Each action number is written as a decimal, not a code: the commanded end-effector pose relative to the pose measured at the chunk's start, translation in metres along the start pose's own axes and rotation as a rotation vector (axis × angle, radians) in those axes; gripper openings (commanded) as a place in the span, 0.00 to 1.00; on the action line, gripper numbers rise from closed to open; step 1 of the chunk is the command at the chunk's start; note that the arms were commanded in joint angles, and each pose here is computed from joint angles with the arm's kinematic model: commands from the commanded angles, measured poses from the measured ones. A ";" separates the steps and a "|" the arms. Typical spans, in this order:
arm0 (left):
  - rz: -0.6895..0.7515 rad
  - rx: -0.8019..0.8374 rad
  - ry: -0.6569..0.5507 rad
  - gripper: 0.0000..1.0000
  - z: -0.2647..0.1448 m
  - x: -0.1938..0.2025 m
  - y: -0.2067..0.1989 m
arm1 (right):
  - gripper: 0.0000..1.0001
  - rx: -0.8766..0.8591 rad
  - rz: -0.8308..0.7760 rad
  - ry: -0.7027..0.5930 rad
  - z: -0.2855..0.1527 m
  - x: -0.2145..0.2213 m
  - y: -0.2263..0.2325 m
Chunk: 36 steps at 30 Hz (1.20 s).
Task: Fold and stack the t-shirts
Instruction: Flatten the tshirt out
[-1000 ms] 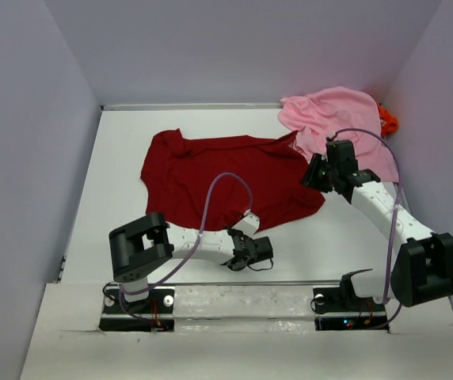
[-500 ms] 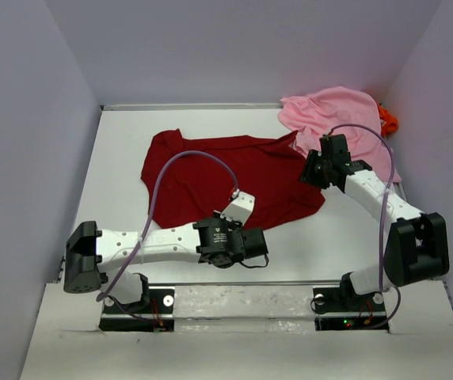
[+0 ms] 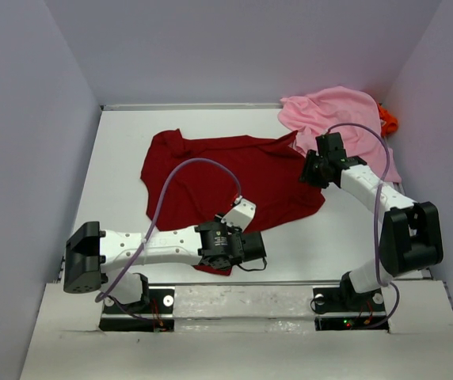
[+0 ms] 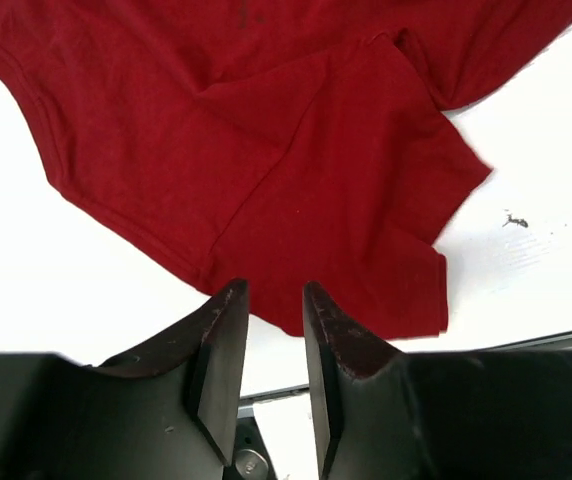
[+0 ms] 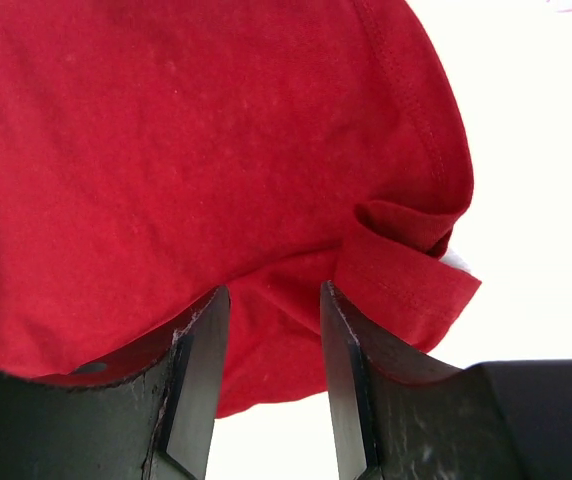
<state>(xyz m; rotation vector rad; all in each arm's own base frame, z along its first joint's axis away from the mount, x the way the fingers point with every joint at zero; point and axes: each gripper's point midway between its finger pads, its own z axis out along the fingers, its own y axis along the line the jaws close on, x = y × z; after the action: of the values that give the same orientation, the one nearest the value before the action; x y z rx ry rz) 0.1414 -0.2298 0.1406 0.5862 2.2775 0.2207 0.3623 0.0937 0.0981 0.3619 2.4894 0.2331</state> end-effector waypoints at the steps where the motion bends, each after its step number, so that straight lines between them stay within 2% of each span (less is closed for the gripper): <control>1: -0.038 0.016 -0.042 0.43 -0.012 -0.014 0.007 | 0.48 -0.001 -0.008 -0.059 -0.009 -0.017 0.006; 6: -0.051 0.134 -0.037 0.47 -0.015 -0.013 -0.011 | 0.48 -0.001 -0.007 -0.050 -0.007 -0.014 0.005; 9: -0.025 0.211 0.013 0.47 -0.010 0.003 -0.031 | 0.48 -0.013 -0.009 -0.046 -0.006 -0.015 0.008; 10: -0.003 0.242 0.050 0.47 0.003 0.024 -0.047 | 0.48 0.023 -0.006 -0.050 -0.001 -0.016 0.003; 14: 0.004 0.244 0.068 0.47 0.014 0.031 -0.062 | 0.47 0.074 -0.005 -0.044 0.009 -0.014 -0.006; 16: -0.015 0.211 0.041 0.47 0.015 0.022 -0.061 | 0.47 0.141 -0.008 -0.055 0.012 -0.015 -0.019; 23: -0.185 0.114 -0.139 0.47 -0.010 -0.038 -0.029 | 0.47 0.271 0.013 -0.130 0.001 -0.028 -0.041; 27: -0.299 0.077 -0.248 0.47 -0.026 -0.064 0.002 | 0.47 0.262 0.012 -0.173 -0.013 -0.040 -0.038; 30: -0.336 0.084 -0.293 0.47 -0.029 -0.069 0.013 | 0.47 0.253 0.002 -0.148 -0.007 -0.037 -0.036; 36: -0.358 0.078 -0.283 0.47 -0.027 -0.062 0.019 | 0.47 0.223 0.009 -0.060 0.023 -0.020 -0.029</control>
<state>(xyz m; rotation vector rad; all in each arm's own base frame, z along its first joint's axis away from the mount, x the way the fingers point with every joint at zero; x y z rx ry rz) 0.1594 -0.2521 0.2093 0.2797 2.1041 -0.1719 0.3748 0.0516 0.0890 0.4606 2.4556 -0.0897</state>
